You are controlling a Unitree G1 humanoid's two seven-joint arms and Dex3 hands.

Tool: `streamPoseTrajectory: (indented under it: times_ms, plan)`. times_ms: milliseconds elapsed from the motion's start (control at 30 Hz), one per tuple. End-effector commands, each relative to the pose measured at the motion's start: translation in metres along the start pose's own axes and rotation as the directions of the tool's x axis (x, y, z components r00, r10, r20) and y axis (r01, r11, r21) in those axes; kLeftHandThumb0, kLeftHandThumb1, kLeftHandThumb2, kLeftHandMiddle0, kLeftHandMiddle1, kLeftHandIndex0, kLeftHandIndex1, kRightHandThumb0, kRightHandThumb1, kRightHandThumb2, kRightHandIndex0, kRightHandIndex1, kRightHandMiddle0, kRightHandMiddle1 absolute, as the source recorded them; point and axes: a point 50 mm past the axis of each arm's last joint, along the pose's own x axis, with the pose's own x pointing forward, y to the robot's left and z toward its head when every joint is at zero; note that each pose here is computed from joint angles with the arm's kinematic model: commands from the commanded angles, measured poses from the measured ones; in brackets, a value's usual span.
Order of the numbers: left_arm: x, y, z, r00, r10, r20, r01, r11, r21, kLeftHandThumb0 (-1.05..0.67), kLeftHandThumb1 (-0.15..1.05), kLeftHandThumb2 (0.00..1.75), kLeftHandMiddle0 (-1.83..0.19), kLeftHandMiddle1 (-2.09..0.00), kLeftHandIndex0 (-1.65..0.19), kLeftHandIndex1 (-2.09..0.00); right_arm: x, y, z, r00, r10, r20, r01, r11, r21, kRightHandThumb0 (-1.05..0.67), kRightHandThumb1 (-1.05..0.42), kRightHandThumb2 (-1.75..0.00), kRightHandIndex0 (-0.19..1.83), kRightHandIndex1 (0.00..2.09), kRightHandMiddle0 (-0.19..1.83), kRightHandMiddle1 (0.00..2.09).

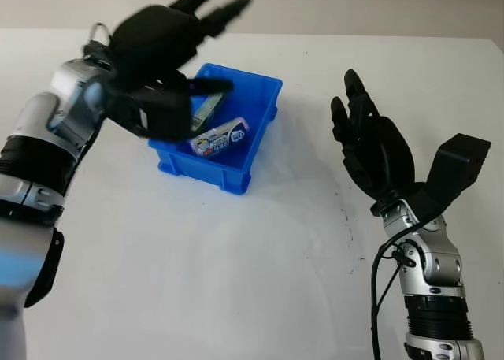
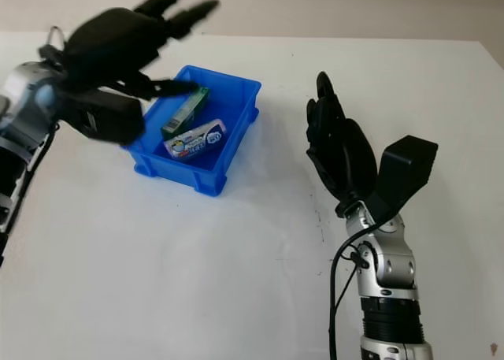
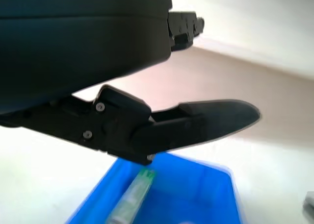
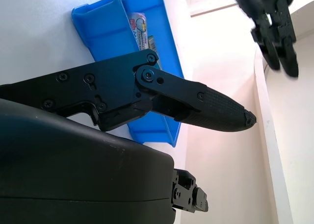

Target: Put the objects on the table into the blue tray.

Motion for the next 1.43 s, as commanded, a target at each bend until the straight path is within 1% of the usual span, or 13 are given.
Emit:
streamPoseTrajectory:
  times_ms: [0,100,200,300,467,600,667,767,867,1000,1100,1233,1400]
  plan:
    - [-0.010,-0.005,-0.006,1.000,0.028,-0.010,-0.029,0.994,-0.102,-0.92,1.05,0.67,0.19,0.00,0.19,0.00,0.001,0.002,0.002,1.000,0.005,0.019,-0.005,1.000,0.003,-0.75,-1.05,-0.76,-0.19,0.00,-0.19,0.00]
    - [-0.026,-0.011,-0.017,0.997,0.058,-0.058,-0.072,0.955,-0.286,-0.90,1.05,0.70,0.19,0.00,0.19,0.00,0.002,0.002,0.001,1.000,0.006,0.016,-0.006,1.000,0.005,-0.75,-1.05,-0.76,-0.19,0.00,-0.19,0.00]
    - [-0.045,-0.019,-0.025,0.996,0.071,-0.061,-0.092,0.848,-0.522,-0.86,1.05,0.70,0.19,0.00,0.19,0.00,0.003,0.002,0.001,1.000,0.007,0.016,-0.007,1.000,-0.001,-0.75,-1.05,-0.77,-0.19,0.00,-0.19,0.00]
    - [-0.064,-0.021,-0.025,0.990,0.122,-0.068,-0.137,0.757,-0.639,-0.89,1.05,0.73,0.19,0.00,0.19,0.00,0.005,0.001,0.001,1.000,0.007,0.017,-0.007,1.000,-0.008,-0.76,-1.05,-0.78,-0.19,0.00,-0.19,0.00]
    - [-0.089,-0.022,-0.023,0.970,0.211,-0.117,-0.233,0.691,-0.684,-0.90,1.05,0.74,0.19,0.00,0.19,0.00,0.008,0.001,0.002,1.000,0.002,0.021,-0.002,1.000,-0.003,-0.79,-1.05,-0.77,-0.19,0.00,-0.19,0.00]
    - [-0.113,-0.023,-0.028,0.962,0.229,-0.147,-0.264,0.660,-0.703,-0.89,1.05,0.73,0.19,0.00,0.19,0.00,0.010,-0.001,0.004,1.000,-0.004,0.027,0.004,1.000,-0.012,-0.79,-1.05,-0.76,-0.19,0.00,-0.19,0.00]
    - [-0.122,-0.026,-0.030,0.956,0.241,-0.167,-0.286,0.642,-0.712,-0.89,1.05,0.72,0.19,0.00,0.19,0.00,0.011,-0.001,0.004,0.999,-0.006,0.031,0.007,1.000,-0.016,-0.79,-1.05,-0.77,-0.19,0.00,-0.19,0.00]
    - [-0.134,-0.036,-0.031,0.942,0.258,-0.213,-0.329,0.600,-0.729,-0.89,1.05,0.72,0.19,0.00,0.19,0.00,0.013,-0.002,0.003,0.999,-0.008,0.037,0.009,1.000,-0.018,-0.79,-1.05,-0.77,-0.19,0.00,-0.19,0.00]
    - [-0.146,-0.053,-0.031,0.931,0.263,-0.254,-0.362,0.568,-0.739,-0.88,1.05,0.72,0.19,0.00,0.19,0.00,0.014,-0.003,0.002,0.999,-0.012,0.038,0.013,1.000,-0.022,-0.80,-1.05,-0.77,-0.19,0.00,-0.19,0.00]
    - [-0.154,-0.073,-0.032,0.916,0.271,-0.298,-0.400,0.530,-0.748,-0.88,1.05,0.71,0.19,0.00,0.19,0.00,0.014,-0.003,0.000,0.999,-0.011,0.033,0.011,1.000,-0.022,-0.80,-1.05,-0.77,-0.19,0.00,-0.19,0.00]
    - [-0.157,-0.085,-0.031,0.913,0.257,-0.317,-0.408,0.530,-0.744,-0.89,1.05,0.72,0.19,0.00,0.19,0.00,0.013,-0.004,0.000,0.999,-0.009,0.034,0.009,1.000,-0.019,-0.79,-1.05,-0.77,-0.19,0.00,-0.19,0.00]
    - [-0.155,-0.095,-0.028,0.914,0.233,-0.331,-0.405,0.527,-0.747,-0.89,1.05,0.72,0.19,0.00,0.19,0.00,0.013,-0.004,0.000,0.999,-0.013,0.030,0.014,1.000,-0.016,-0.78,-1.05,-0.77,-0.19,0.00,-0.19,0.00]
    - [-0.150,-0.099,-0.023,0.919,0.225,-0.325,-0.395,0.521,-0.757,-0.88,1.05,0.72,0.19,0.00,0.19,0.00,0.011,-0.001,-0.001,0.999,-0.024,0.029,0.024,1.000,-0.005,-0.78,-1.05,-0.76,-0.19,0.00,-0.19,0.00]
